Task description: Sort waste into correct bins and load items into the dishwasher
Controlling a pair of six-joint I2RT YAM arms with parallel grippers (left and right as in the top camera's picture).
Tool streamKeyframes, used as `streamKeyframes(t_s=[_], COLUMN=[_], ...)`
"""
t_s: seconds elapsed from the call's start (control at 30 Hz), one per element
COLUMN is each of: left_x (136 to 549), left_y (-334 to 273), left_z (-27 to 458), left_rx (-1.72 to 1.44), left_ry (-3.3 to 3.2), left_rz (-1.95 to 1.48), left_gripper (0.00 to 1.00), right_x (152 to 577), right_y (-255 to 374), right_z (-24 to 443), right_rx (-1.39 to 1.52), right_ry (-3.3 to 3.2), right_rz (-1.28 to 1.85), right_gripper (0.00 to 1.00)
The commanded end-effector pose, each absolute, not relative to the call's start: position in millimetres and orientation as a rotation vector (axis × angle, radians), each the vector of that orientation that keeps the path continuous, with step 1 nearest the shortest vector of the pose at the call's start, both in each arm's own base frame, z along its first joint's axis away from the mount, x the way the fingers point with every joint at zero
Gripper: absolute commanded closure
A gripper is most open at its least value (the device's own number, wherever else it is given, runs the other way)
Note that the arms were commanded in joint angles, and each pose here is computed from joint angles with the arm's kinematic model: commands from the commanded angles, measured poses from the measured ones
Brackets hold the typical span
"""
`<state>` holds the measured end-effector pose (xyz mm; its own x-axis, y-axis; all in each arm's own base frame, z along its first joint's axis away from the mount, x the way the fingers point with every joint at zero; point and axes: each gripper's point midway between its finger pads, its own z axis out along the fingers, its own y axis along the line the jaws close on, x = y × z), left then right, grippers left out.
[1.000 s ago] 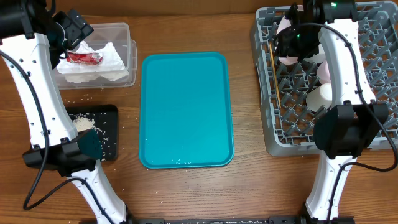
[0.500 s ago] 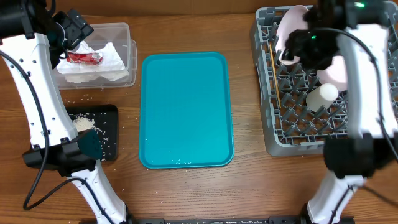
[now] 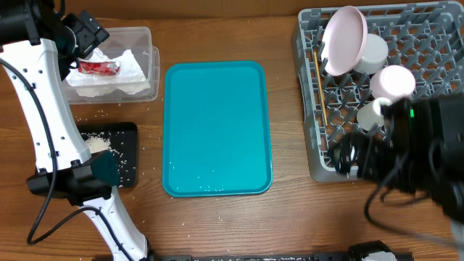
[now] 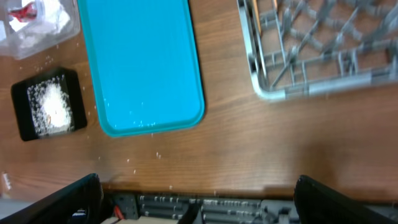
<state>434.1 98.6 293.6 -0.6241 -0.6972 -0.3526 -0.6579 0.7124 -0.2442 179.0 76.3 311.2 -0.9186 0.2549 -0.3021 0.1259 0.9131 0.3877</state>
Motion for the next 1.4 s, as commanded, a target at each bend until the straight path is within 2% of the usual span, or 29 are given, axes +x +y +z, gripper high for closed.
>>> streamKeyframes(t_s=[0.0, 0.27, 0.5, 0.77, 0.97, 1.2, 1.37], left_x=[432, 432, 432, 432, 432, 432, 432], left_y=[97, 97, 97, 97, 97, 97, 97], left_z=[298, 298, 298, 298, 298, 298, 298], left_rx=[-1.021, -1.021, -1.021, -1.020, -1.021, -1.021, -1.021], left_ry=[2.495, 2.495, 2.495, 2.495, 2.495, 2.495, 2.495], left_rz=[-0.131, -0.131, -0.131, -0.131, -0.131, -0.131, -0.131], left_gripper=[0.00, 0.00, 0.00, 0.00, 0.00, 0.00, 0.00], right_x=[152, 131, 114, 126, 152, 207, 229], right_y=[75, 62, 42, 35, 33, 42, 48], right_z=[310, 324, 335, 358, 322, 261, 243], right_rx=[0.331, 0.165, 0.182, 0.111, 0.110, 0.110, 0.093], right_ry=[2.667, 2.543, 2.410, 2.070, 1.915, 1.774, 1.619], right_rz=[0.578, 0.493, 0.409, 0.388, 0.369, 0.380, 0.421], right_gripper=[0.00, 0.00, 0.00, 0.00, 0.00, 0.00, 0.00])
